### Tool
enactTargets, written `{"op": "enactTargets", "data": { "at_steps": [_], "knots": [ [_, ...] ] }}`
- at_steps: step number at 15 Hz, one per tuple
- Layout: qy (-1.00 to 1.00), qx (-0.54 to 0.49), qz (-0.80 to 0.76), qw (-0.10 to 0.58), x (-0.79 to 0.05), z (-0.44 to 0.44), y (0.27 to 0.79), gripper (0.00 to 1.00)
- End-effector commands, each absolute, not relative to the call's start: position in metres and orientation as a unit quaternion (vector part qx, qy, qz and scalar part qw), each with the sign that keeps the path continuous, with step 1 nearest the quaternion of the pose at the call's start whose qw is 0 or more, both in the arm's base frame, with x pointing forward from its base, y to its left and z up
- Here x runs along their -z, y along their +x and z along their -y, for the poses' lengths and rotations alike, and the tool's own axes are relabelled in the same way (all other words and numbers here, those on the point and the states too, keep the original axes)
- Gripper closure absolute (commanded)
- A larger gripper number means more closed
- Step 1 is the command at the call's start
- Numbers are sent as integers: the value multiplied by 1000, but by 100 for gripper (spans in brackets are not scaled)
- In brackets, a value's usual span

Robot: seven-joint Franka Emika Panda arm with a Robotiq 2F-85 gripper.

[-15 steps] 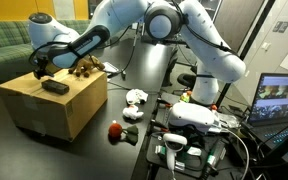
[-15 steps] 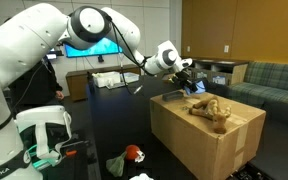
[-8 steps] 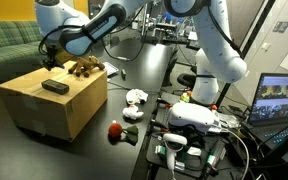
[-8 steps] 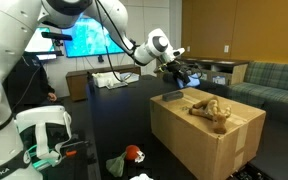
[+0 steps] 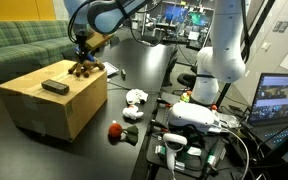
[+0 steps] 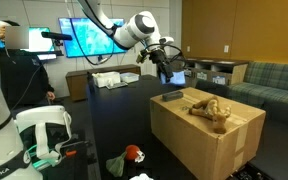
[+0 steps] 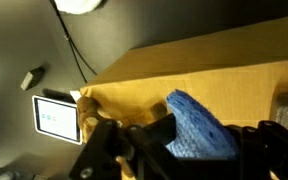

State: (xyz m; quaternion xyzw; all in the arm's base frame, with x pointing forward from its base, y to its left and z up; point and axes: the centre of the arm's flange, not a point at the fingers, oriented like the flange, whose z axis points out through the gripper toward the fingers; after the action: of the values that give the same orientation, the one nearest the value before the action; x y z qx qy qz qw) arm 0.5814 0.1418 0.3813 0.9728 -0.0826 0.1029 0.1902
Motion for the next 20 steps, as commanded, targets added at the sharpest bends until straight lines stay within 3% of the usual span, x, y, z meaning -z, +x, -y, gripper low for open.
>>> {"op": "enactTargets", "data": {
  "at_steps": [1,9,20],
  "knots": [
    [974,-74,98,188,-404,-127,509,97],
    [979,27,116,167,-349,-135,436,97],
    [982,85,103,133,-185,-84,486,97]
  ]
}}
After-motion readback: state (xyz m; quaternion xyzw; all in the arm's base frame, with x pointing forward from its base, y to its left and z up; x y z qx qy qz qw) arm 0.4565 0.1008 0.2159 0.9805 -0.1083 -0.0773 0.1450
